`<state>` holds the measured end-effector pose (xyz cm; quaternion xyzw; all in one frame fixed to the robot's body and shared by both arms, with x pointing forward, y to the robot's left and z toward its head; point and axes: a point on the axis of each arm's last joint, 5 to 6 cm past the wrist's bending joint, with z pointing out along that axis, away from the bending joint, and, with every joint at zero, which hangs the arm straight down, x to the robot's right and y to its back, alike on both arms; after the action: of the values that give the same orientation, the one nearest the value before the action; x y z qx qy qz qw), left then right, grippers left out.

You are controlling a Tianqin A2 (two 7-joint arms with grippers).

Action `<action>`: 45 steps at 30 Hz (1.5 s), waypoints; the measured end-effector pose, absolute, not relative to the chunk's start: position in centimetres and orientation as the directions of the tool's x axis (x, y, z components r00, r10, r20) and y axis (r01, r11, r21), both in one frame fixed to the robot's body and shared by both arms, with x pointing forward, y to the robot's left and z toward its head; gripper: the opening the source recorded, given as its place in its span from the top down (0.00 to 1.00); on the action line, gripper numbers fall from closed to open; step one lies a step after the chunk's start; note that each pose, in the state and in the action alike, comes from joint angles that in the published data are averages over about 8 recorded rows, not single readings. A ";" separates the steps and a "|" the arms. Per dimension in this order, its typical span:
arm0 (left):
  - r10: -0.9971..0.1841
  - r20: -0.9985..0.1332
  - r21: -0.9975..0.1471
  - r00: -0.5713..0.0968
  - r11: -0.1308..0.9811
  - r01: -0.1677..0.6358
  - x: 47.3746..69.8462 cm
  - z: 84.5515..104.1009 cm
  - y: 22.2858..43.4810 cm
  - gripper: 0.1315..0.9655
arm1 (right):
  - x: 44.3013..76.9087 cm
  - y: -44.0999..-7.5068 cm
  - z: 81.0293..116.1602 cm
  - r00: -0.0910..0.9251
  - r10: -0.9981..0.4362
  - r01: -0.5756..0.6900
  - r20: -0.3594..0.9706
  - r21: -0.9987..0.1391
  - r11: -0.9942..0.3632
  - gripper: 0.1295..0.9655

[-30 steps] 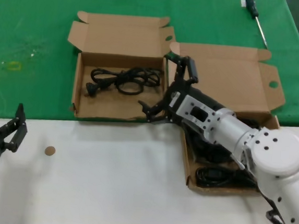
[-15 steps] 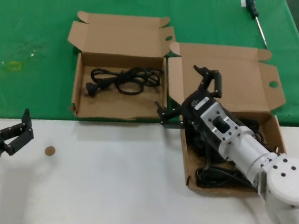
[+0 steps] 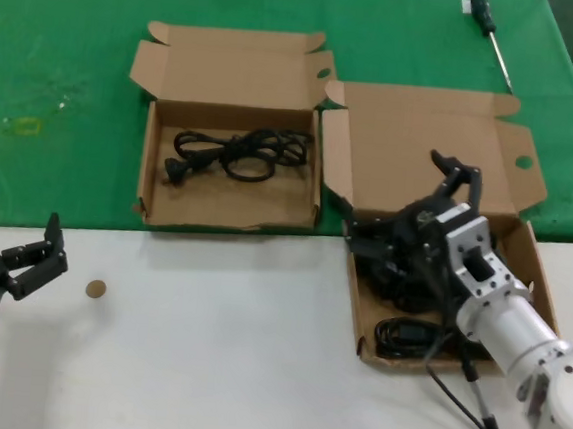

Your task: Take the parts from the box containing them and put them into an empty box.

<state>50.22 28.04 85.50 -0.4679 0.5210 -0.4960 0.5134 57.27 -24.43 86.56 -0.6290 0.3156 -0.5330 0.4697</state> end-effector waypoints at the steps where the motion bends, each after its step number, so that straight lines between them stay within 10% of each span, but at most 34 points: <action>1: -0.997 -0.071 -0.997 -0.035 0.070 0.022 50.2 85.5 28.0 0.04 | 57.0 -24.6 86.5 0.225 -0.906 0.098 0.360 -0.933 -0.346 0.00; 20: -0.997 -0.071 -0.997 -0.035 0.070 0.022 50.2 85.5 28.0 0.00 | 51.8 -27.5 85.6 0.068 -0.991 0.028 0.116 -0.993 -0.114 0.00; 45: -0.997 -0.071 -0.997 -0.035 0.070 0.022 50.2 85.5 28.0 0.00 | 51.5 -27.6 85.6 0.059 -0.993 0.026 0.104 -0.994 -0.103 0.00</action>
<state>50.22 28.04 85.50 -0.4679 0.5210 -0.4961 0.5133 51.54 -27.62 85.56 -0.5343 0.4523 -0.5155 0.4941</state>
